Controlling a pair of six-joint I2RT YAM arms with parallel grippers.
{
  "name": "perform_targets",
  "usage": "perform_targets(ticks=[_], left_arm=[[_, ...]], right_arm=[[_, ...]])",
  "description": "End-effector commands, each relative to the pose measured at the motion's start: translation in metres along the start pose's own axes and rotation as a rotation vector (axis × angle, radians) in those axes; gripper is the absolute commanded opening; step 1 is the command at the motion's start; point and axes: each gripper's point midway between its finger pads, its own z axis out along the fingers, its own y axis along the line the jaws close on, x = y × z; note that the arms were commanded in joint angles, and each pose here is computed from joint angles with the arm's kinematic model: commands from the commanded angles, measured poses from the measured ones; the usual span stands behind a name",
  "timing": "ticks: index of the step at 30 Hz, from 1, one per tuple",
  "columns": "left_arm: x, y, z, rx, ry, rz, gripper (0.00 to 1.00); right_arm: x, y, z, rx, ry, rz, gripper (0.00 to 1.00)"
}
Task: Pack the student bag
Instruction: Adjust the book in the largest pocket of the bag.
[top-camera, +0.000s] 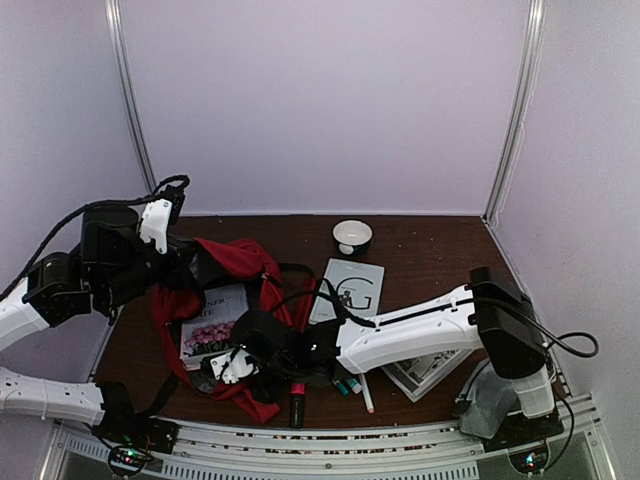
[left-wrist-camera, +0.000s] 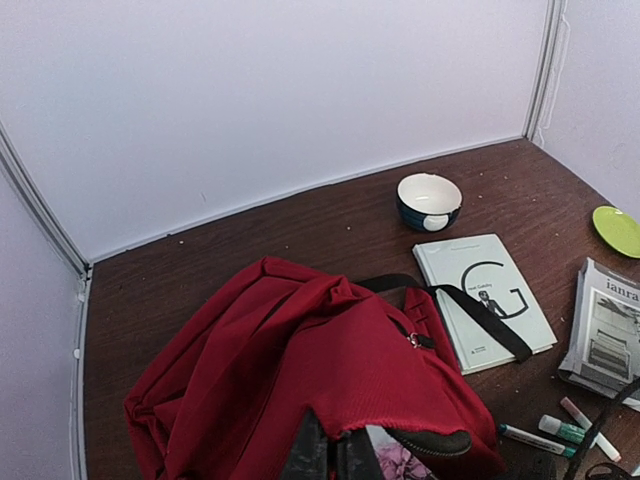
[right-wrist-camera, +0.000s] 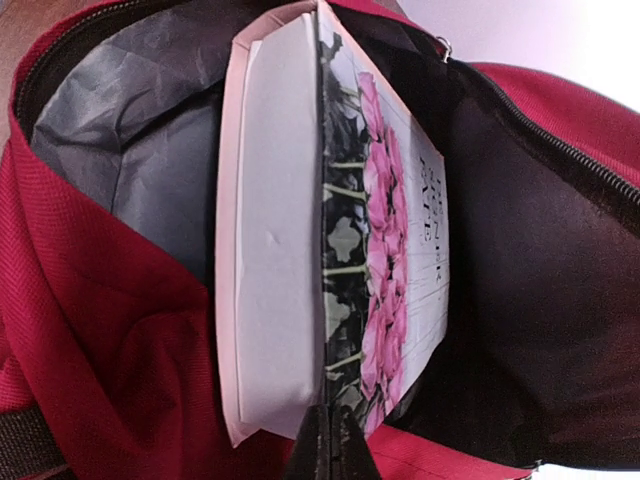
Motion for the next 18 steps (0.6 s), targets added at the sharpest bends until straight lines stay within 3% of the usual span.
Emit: perform_targets(ticks=[1,10,18], left_arm=[[-0.025,0.004,-0.004,-0.012,-0.088,-0.045,0.0],[-0.006,0.009,0.01,-0.041,-0.052,-0.021,0.0],[-0.007,0.012,0.009,-0.043,-0.06,-0.034,0.0]], right_arm=[[-0.004,-0.042,-0.025,0.173,0.0,0.01,0.0],[-0.014,-0.075,-0.074,0.368,-0.033,-0.045,0.0],[-0.009,-0.084,-0.079,0.487,-0.007,-0.074,0.0]])
